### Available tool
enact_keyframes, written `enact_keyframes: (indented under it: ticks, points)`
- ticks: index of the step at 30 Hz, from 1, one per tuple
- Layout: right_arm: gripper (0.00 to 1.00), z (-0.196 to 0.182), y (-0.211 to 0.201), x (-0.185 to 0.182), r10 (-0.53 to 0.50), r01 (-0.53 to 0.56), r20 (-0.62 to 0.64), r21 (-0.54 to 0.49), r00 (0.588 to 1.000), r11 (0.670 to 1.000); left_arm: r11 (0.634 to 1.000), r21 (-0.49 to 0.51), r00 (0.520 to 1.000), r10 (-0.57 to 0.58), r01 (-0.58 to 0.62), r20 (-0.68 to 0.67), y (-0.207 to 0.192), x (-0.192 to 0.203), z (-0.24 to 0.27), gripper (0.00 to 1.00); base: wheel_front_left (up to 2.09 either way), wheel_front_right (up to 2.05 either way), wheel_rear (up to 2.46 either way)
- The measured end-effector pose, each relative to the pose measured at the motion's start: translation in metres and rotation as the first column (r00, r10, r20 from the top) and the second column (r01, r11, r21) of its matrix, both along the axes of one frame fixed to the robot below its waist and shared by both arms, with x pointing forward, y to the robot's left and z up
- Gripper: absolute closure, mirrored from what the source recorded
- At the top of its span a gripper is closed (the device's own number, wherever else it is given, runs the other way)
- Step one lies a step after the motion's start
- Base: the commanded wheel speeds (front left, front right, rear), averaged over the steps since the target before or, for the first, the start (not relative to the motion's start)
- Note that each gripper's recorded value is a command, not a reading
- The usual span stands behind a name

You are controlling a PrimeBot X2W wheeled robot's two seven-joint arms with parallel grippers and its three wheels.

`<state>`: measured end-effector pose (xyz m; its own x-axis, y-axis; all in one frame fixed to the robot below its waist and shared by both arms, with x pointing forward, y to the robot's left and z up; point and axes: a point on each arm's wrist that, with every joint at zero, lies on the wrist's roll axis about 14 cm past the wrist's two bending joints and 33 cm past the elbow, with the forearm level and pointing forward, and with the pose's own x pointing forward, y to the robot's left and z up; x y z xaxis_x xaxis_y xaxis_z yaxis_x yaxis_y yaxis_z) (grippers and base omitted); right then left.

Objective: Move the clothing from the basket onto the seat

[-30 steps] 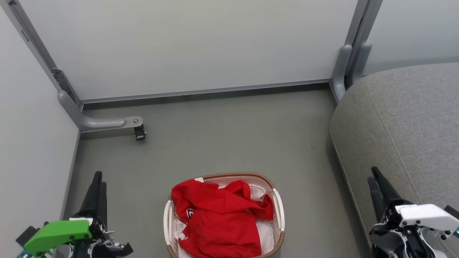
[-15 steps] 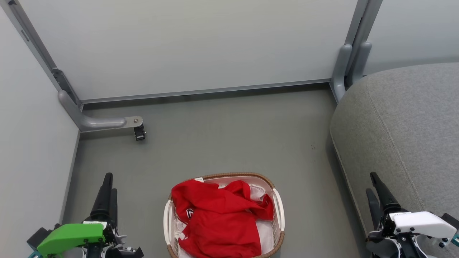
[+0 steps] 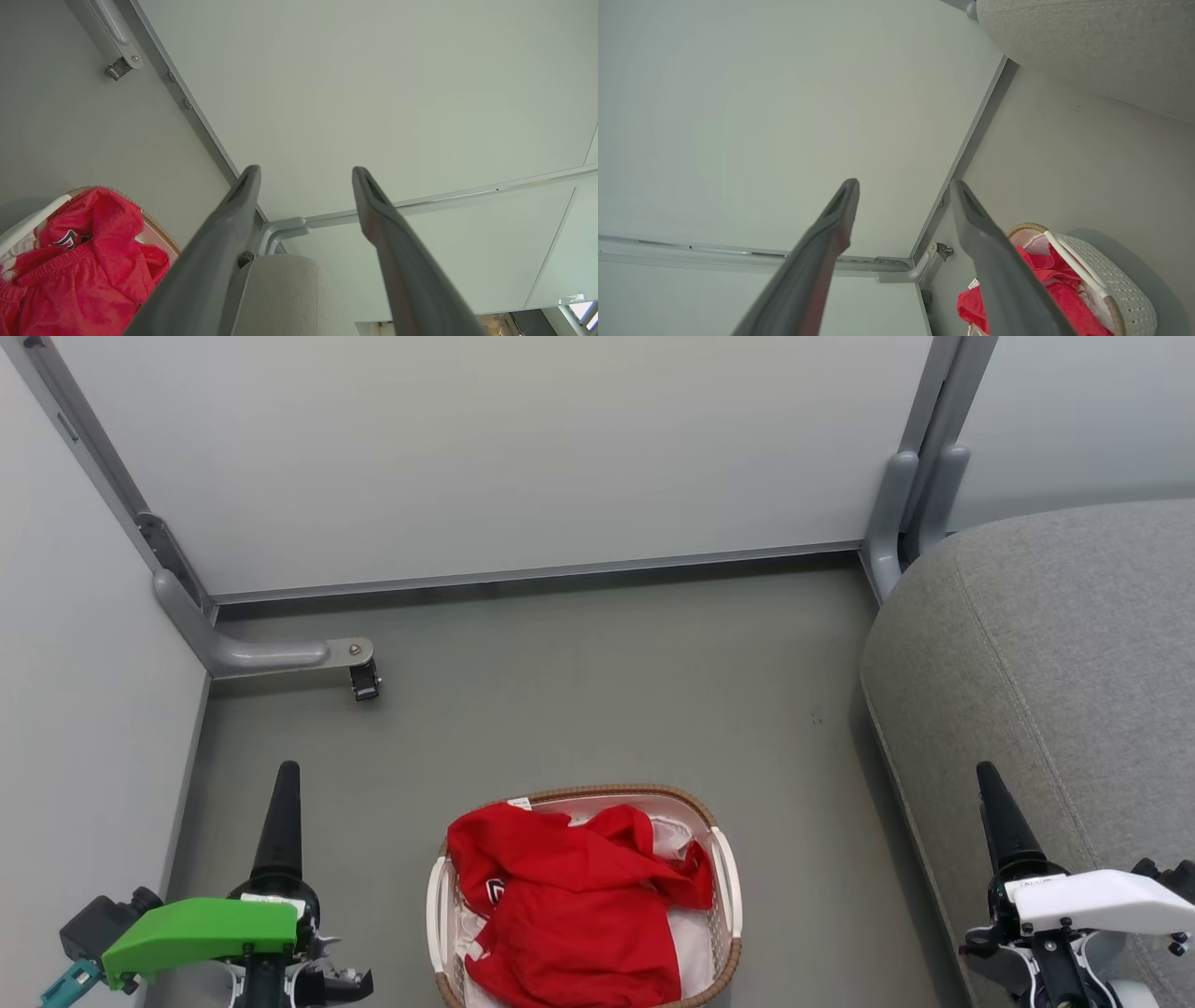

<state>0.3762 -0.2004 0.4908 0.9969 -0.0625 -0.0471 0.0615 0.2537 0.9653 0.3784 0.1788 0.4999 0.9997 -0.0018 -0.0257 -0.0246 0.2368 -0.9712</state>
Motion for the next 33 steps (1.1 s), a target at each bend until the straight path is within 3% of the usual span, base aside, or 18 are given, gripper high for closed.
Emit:
enact_keyframes:
  ticks: [9, 15, 23, 33]
  points:
    - [0.0, 0.01, 0.001, 0.001, 0.008, -0.003, 0.024, -0.177, 1.0, 0.984, 0.987, 0.158, 1.0, -0.011, 0.007, 0.024, -0.006, -0.001, 0.009, 0.0, 0.0, 0.0, 0.0]
    - [0.0, 0.011, 0.006, -0.001, 0.025, -0.017, 0.024, -0.299, 0.999, 0.954, 0.95, 0.311, 0.999, -0.025, 0.016, 0.025, -0.012, -0.002, 0.01, 0.0, 0.0, 0.0, 0.0]
    - [0.0, 0.014, 0.013, -0.001, 0.055, -0.035, 0.029, -0.455, 0.998, 0.89, 0.888, 0.459, 0.998, -0.049, 0.031, 0.026, -0.02, -0.007, 0.008, 0.0, 0.0, 0.0, 0.0]
    - [0.0, 0.019, 0.024, 0.0, 0.094, -0.052, 0.039, -0.595, 0.995, 0.802, 0.829, 0.558, 0.998, -0.05, 0.026, 0.029, -0.022, -0.009, 0.007, 0.0, 0.0, 0.0, 0.0]
